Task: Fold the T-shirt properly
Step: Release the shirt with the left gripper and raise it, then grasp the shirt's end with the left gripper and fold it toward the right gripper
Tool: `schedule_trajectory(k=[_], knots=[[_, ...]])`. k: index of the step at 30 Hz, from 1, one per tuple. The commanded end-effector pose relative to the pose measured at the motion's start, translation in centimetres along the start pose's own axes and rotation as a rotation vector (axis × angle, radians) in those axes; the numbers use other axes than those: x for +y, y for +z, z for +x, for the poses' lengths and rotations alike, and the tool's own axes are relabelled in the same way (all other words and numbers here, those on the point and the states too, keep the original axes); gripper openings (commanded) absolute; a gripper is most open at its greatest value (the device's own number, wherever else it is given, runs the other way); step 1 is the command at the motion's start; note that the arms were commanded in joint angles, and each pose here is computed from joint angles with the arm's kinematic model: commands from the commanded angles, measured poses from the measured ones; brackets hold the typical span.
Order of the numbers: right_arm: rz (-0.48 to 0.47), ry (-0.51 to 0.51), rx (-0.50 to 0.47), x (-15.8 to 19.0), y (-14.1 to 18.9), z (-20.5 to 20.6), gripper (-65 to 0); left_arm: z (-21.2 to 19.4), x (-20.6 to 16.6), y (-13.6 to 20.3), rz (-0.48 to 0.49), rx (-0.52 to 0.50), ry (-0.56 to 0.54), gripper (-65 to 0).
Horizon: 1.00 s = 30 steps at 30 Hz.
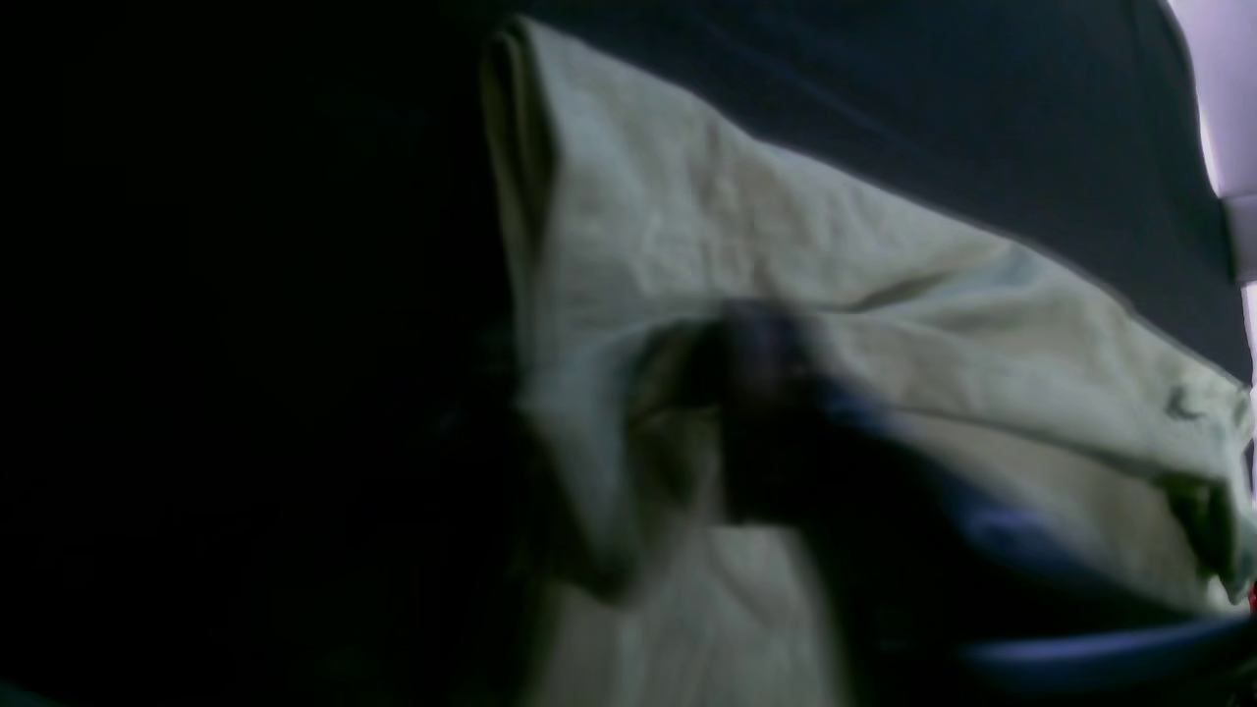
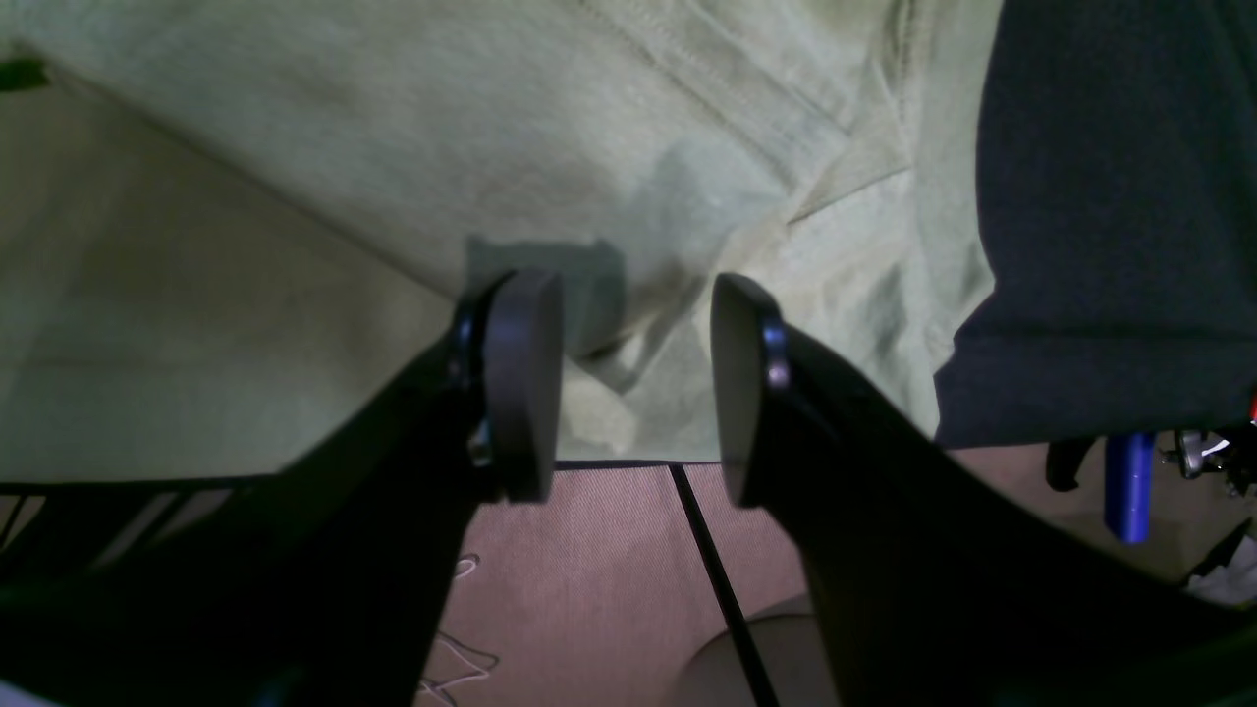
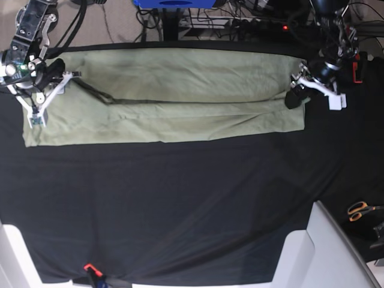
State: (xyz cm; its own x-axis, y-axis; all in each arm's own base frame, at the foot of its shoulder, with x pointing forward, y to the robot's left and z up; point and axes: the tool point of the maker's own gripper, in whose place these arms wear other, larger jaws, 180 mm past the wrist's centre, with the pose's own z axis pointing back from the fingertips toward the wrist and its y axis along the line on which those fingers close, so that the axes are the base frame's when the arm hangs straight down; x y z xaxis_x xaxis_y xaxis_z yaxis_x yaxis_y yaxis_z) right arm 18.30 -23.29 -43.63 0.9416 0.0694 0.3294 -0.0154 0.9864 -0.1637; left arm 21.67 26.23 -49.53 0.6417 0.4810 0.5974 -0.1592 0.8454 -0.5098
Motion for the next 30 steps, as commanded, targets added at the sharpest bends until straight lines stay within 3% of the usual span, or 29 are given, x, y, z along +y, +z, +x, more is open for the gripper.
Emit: schedule_trajectory(k=[1,2,6,9,15,19,23,27,30], knots=[[-0.016,0.002,-0.031,-0.5,0.4,0.9,-41.3,-3.1,0.7,0.0,0.041,0.132,-0.016,-58.3],[-0.017,0.0,-0.031,-0.6,0.4,0.8,-41.3,-3.0,0.6,-0.2,0.041,0.132,-0.018,-65.0],[-0.017,-0.001,-0.031,-0.6,0.4,0.8,-41.3,-0.4,1.5,-0.2,0.07,0.065,-0.008,-65.0],[-0.017,-0.001,-0.029,-0.6,0.4,0.7,-41.3,3.7,3.7,0.9,0.164,-0.003,-0.046,-65.0],[-0.015,0.003,-0.025,-0.5,0.4,0.7,-41.3,11.1,5.0,4.0,0.269,-0.056,-0.308,-65.0],[-0.015,0.003,-0.025,-0.5,0.4,0.7,-41.3,13.5,4.6,6.5,0.375,-0.056,-0.508,-65.0],[-0.014,0.004,-0.029,-0.5,0.4,0.9,-41.3,12.3,0.7,7.1,0.449,-0.058,-0.667,-65.0],[-0.015,0.003,-0.03,-0.5,0.5,1.1,-41.3,7.4,-5.0,5.2,0.412,0.02,-0.827,-65.0],[-0.015,0.003,-0.03,-0.5,0.5,1.1,-41.3,4.5,-8.2,3.4,0.379,0.052,-0.866,-65.0]])
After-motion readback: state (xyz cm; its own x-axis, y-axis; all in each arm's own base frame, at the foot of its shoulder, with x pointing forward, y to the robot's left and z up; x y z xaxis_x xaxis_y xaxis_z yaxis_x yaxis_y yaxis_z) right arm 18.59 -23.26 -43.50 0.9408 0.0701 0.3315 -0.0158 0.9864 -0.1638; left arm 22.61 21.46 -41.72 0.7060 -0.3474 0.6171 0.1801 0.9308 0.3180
